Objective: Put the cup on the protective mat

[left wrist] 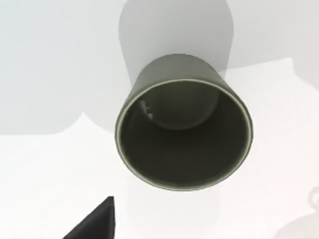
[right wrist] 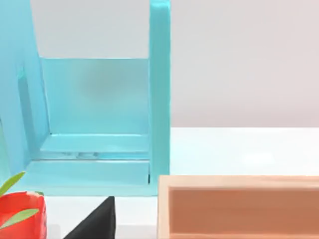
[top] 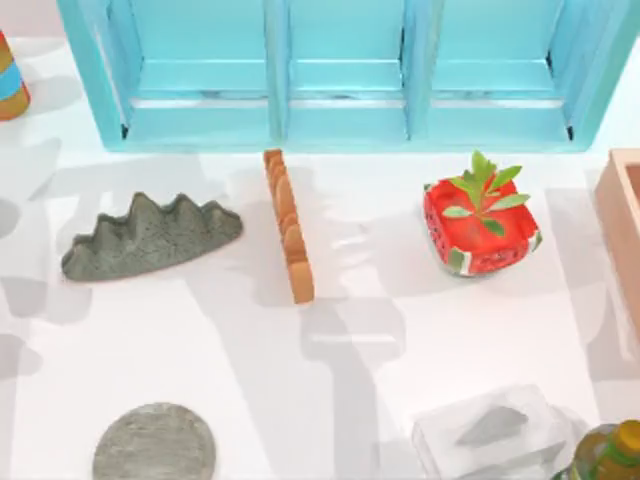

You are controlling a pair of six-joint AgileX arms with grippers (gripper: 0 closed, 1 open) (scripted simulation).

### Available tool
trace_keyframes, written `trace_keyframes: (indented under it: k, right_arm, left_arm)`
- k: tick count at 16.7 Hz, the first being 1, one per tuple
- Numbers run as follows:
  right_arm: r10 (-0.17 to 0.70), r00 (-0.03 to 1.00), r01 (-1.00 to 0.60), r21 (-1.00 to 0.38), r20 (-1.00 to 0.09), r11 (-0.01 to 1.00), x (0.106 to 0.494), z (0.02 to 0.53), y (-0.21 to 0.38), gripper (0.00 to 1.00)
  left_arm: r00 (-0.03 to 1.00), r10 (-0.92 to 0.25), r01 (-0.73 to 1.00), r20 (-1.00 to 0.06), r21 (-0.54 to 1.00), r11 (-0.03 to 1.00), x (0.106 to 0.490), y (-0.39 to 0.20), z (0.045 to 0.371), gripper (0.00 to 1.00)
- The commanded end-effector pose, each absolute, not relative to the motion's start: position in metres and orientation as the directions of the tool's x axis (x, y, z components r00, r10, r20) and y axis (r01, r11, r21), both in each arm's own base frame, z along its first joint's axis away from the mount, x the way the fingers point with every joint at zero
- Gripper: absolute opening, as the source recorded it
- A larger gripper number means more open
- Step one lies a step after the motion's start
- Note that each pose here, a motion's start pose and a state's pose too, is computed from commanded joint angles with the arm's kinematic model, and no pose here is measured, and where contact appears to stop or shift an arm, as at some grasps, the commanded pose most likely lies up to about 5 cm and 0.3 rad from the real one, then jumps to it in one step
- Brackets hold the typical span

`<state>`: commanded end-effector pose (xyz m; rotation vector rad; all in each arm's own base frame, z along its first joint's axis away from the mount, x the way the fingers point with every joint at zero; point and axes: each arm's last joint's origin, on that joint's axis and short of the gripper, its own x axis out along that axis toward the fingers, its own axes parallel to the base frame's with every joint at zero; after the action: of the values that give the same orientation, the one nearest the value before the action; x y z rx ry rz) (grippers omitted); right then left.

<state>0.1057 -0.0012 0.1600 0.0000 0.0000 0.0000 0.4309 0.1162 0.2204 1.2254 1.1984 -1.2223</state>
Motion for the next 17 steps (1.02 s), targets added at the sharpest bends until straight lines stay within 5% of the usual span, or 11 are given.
trace_keyframes:
  k: [8, 15, 17]
  right_arm:
    - [0.000, 1.000, 0.000, 0.000, 0.000, 1.000, 0.106, 0.160, -0.001, 1.00]
    - [0.000, 1.000, 0.000, 0.000, 0.000, 1.000, 0.106, 0.160, -0.001, 1.00]
    - [0.000, 1.000, 0.000, 0.000, 0.000, 1.000, 0.106, 0.160, -0.001, 1.00]
  left_arm:
    - [0.004, 0.001, 1.000, -1.000, 0.004, -0.020, 0.431, 0.117, 0.146, 1.00]
    - [0.002, 0.000, 1.000, -1.000, 0.002, -0.020, 0.427, 0.116, 0.138, 1.00]
    - [0.002, 0.000, 1.000, -1.000, 0.002, -0.020, 0.427, 0.116, 0.138, 0.85]
